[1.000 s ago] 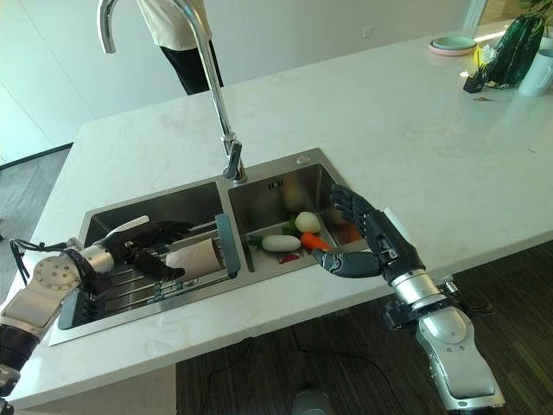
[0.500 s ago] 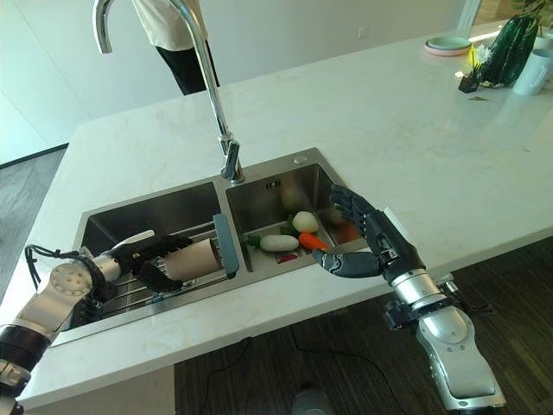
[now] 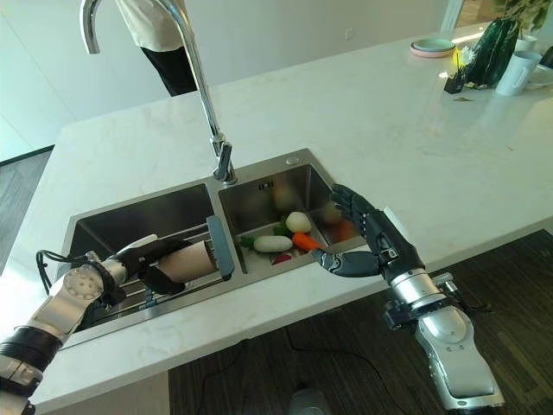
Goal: Place the dishes in the dishwasher.
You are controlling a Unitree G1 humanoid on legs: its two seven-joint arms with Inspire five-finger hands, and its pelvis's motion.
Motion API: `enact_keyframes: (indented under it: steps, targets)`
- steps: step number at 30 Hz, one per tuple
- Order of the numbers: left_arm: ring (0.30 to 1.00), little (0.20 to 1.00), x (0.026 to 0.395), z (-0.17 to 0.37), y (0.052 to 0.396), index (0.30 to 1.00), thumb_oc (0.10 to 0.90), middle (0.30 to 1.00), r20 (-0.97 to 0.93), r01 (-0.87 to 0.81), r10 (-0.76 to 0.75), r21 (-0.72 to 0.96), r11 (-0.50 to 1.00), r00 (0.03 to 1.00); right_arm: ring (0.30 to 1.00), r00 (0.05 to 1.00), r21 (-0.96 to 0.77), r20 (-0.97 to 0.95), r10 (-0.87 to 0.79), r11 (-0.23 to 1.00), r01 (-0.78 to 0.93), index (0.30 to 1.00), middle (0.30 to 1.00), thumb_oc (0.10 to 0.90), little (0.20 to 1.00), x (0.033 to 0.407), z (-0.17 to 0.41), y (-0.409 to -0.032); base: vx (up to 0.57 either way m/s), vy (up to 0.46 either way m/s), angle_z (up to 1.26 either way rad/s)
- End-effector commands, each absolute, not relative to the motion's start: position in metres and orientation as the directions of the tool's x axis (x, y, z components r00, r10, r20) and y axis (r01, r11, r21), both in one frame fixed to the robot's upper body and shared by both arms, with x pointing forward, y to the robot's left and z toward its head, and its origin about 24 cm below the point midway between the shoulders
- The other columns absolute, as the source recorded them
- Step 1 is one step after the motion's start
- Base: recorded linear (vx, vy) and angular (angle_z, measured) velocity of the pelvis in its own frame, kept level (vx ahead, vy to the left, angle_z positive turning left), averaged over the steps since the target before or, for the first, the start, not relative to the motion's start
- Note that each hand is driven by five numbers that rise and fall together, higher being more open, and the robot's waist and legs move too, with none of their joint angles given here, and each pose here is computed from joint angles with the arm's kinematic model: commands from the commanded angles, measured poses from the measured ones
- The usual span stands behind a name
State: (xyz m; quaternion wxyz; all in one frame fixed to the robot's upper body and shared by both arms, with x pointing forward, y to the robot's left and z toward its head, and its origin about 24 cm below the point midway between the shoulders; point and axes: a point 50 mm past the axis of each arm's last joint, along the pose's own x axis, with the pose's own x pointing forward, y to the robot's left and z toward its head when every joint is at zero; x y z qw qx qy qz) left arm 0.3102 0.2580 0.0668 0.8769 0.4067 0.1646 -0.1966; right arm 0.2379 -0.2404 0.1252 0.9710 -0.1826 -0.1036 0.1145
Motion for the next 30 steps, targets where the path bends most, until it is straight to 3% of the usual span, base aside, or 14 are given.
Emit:
enact_keyframes:
  steps: [1,2,14,18,21,30]
  targets:
    - [0.427,0.427,0.336,0.118,0.264,0.427,0.485,0.427,-0.299,0.332,-0.153,0.755,0.565,0.942,0.900,0.862,-0.411,0.421,0.284,0.906,-0.098,0.900,0.900,0.800,0.900,0.244,0.179,-0.236,0.00,0.000,0.00]
    - [0.300,0.300,0.334,0.107,0.271,0.300,0.400,0.300,-0.364,0.352,-0.100,0.741,0.572,0.926,0.900,0.864,-0.412,0.417,0.284,0.906,-0.099,0.900,0.900,0.800,0.900,0.244,0.178,-0.237,0.00,0.000,0.00]
    - [0.300,0.300,0.332,0.101,0.279,0.300,0.400,0.300,-0.292,0.247,-0.035,0.734,0.633,0.956,0.900,0.870,-0.407,0.414,0.269,0.909,-0.087,0.900,0.900,0.800,0.900,0.243,0.176,-0.239,0.00,0.000,0.00]
    - [0.300,0.300,0.327,0.118,0.279,0.300,0.400,0.300,-0.144,0.145,-0.060,0.702,0.698,0.988,0.900,0.871,-0.398,0.425,0.245,0.915,-0.063,0.900,0.900,0.800,0.900,0.240,0.175,-0.242,0.00,0.000,0.00]
    - [0.300,0.300,0.319,0.145,0.276,0.300,0.400,0.300,0.075,-0.007,-0.061,0.687,0.727,0.995,0.900,0.873,-0.387,0.435,0.221,0.921,-0.041,0.900,0.900,0.800,0.900,0.237,0.174,-0.243,-0.01,-0.002,0.01]
    - [0.300,0.300,0.267,0.173,0.258,0.300,0.400,0.300,0.463,-0.230,-0.008,0.454,0.861,0.886,0.900,0.844,-0.333,0.510,0.168,0.943,0.013,0.900,0.900,0.800,0.900,0.230,0.176,-0.237,-0.06,0.001,0.16]
